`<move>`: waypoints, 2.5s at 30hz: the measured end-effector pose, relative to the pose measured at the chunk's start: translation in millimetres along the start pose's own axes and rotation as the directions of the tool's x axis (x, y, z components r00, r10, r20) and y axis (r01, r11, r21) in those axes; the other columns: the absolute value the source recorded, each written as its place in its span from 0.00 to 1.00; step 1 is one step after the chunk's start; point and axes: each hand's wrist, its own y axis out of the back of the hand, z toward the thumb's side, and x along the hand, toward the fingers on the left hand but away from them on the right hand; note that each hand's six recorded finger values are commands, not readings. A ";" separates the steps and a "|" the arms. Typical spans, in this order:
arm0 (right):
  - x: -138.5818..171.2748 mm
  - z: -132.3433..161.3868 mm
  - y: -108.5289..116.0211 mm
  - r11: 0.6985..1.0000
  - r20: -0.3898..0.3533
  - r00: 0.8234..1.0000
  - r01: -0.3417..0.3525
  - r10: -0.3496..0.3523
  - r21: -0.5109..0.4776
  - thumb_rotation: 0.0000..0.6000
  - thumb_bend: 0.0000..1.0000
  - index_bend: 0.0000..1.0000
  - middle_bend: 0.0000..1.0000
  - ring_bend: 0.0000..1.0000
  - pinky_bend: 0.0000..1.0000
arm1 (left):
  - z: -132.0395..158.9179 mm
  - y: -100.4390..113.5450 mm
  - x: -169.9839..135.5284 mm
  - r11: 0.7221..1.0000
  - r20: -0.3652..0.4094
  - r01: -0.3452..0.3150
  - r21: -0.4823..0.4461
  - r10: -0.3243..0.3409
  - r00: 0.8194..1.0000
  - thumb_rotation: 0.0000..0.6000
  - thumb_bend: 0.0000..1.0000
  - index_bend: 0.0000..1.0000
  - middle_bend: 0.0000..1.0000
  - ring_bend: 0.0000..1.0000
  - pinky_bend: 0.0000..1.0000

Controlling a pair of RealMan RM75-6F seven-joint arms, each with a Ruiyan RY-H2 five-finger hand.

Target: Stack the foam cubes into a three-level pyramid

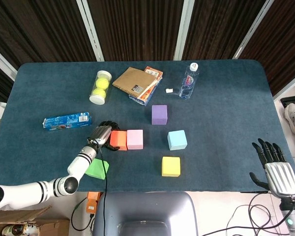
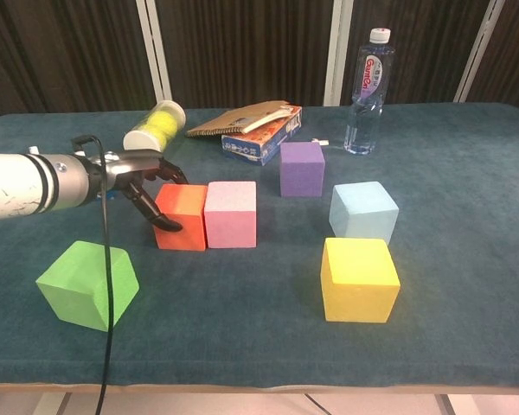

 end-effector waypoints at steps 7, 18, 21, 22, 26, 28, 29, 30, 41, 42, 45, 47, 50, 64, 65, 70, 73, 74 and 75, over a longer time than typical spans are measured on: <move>0.3 0.2 -0.1 1.000 0.000 1.000 -0.001 0.001 0.001 1.00 0.21 0.00 0.00 0.00 0.00 | -0.5 0.6 0.9 1.000 -0.001 -0.011 0.007 0.011 1.000 0.98 0.20 0.36 0.17 0.06 0.05; 0.7 -0.1 0.4 1.000 0.001 1.000 0.001 -0.001 0.001 1.00 0.21 0.00 0.00 0.00 0.00 | -2.4 2.8 0.4 0.999 -0.008 -0.027 0.045 0.028 1.000 1.00 0.06 0.28 0.17 0.06 0.05; 0.7 -0.2 0.6 1.000 0.001 1.000 0.001 -0.001 0.000 1.00 0.21 0.00 0.00 0.00 0.00 | -1.4 3.6 -0.2 0.998 -0.008 -0.034 0.055 0.034 0.999 1.00 0.01 0.27 0.17 0.06 0.05; 0.7 -0.4 0.7 1.000 0.002 1.000 0.001 -0.001 0.000 1.00 0.21 0.00 0.00 0.00 0.00 | -0.6 3.6 -0.5 0.998 -0.007 -0.035 0.055 0.035 0.999 1.00 0.01 0.27 0.17 0.06 0.05; 1.1 -0.7 1.3 1.000 0.002 1.000 0.003 -0.003 -0.001 1.00 0.21 0.00 0.00 0.00 0.00 | 2.2 6.3 -4.7 0.997 0.001 -0.039 0.059 0.039 0.999 1.00 0.00 0.25 0.16 0.06 0.05; 1.7 -1.3 1.9 1.000 0.002 1.000 0.005 -0.005 -0.002 1.00 0.21 0.00 0.00 0.00 0.00 | 2.9 9.5 -9.3 0.997 0.007 -0.044 0.069 0.044 0.999 1.00 0.00 0.24 0.15 0.06 0.05; 2.0 -1.6 2.1 1.000 0.002 1.000 0.006 -0.006 -0.002 1.00 0.21 0.00 0.00 0.00 0.00 | 3.0 12.5 -13.9 0.996 0.012 -0.050 0.079 0.050 0.999 1.00 0.00 0.23 0.15 0.05 0.05; 2.0 -1.7 2.0 1.000 0.002 1.000 0.006 -0.006 -0.002 1.00 0.21 0.00 0.00 0.00 0.00 | 2.9 15.3 -18.3 0.995 0.017 -0.057 0.087 0.056 0.998 0.99 0.00 0.23 0.14 0.05 0.05; -17.0 19.8 -8.7 0.999 -0.080 0.996 -0.036 0.035 -0.014 1.00 0.21 0.00 0.00 0.00 0.00 | -56.3 76.1 -135.1 0.917 0.010 -0.270 0.292 0.279 0.960 1.00 0.00 0.20 0.11 0.03 0.05; -21.8 23.6 -9.2 0.999 -0.091 0.995 -0.041 0.040 -0.017 1.00 0.21 0.00 0.00 0.00 0.00 | -65.7 77.5 -146.4 0.905 0.004 -0.289 0.312 0.303 0.953 1.00 0.00 0.20 0.11 0.03 0.05; -41.6 36.7 -11.0 0.997 -0.118 0.991 -0.071 0.068 -0.024 1.00 0.21 0.00 0.00 0.00 0.00 | -98.8 73.9 -184.8 0.874 -0.024 -0.328 0.358 0.360 0.933 1.00 0.00 0.20 0.11 0.03 0.05; -57.0 45.3 -11.9 0.995 -0.128 0.987 -0.097 0.092 -0.028 1.00 0.21 0.00 0.00 0.00 0.00 | -118.8 68.5 -206.2 0.865 -0.047 -0.338 0.371 0.381 0.923 1.00 0.01 0.20 0.11 0.03 0.05; -84.7 62.2 -10.2 0.990 -0.141 0.982 -0.133 0.127 -0.036 1.00 0.21 0.00 0.00 0.00 0.00 | -146.2 61.9 -232.0 0.859 -0.082 -0.335 0.387 0.394 0.916 1.00 0.00 0.19 0.11 0.03 0.05; -202.0 179.4 -18.7 0.935 -0.169 0.943 -0.313 0.286 -0.164 1.00 0.21 0.02 0.00 0.00 0.00 | -203.0 71.1 -273.4 0.833 -0.151 -0.412 0.370 0.491 0.858 1.00 0.01 0.19 0.11 0.03 0.05; -210.7 196.7 -21.4 0.923 -0.175 0.935 -0.339 0.309 -0.181 1.00 0.21 0.02 0.00 0.00 0.00 | -204.9 71.1 -273.5 0.833 -0.153 -0.411 0.371 0.491 0.858 1.00 0.01 0.19 0.11 0.03 0.05; -231.9 281.7 -29.8 0.884 -0.249 0.891 -0.429 0.380 -0.184 1.00 0.21 0.03 0.00 0.00 0.00 | -209.0 72.2 -273.6 0.823 -0.150 -0.415 0.388 0.501 0.853 1.00 0.01 0.19 0.11 0.03 0.05; -232.6 320.3 -37.2 0.872 -0.291 0.865 -0.464 0.409 -0.157 1.00 0.21 0.04 0.00 0.00 0.00 | -210.3 72.9 -272.9 0.816 -0.151 -0.414 0.403 0.506 0.849 1.00 0.01 0.19 0.11 0.03 0.05; -232.8 328.6 -40.1 0.869 -0.296 0.859 -0.473 0.418 -0.147 1.00 0.21 0.04 0.00 0.00 0.00 | -210.7 73.5 -272.4 0.813 -0.153 -0.414 0.410 0.509 0.847 1.00 0.01 0.19 0.11 0.03 0.05; -232.5 333.9 -42.3 0.867 -0.300 0.855 -0.478 0.423 -0.138 1.00 0.21 0.04 0.00 0.00 0.00 | -210.9 74.0 -271.8 0.811 -0.154 -0.415 0.413 0.511 0.846 1.00 0.01 0.19 0.11 0.03 0.05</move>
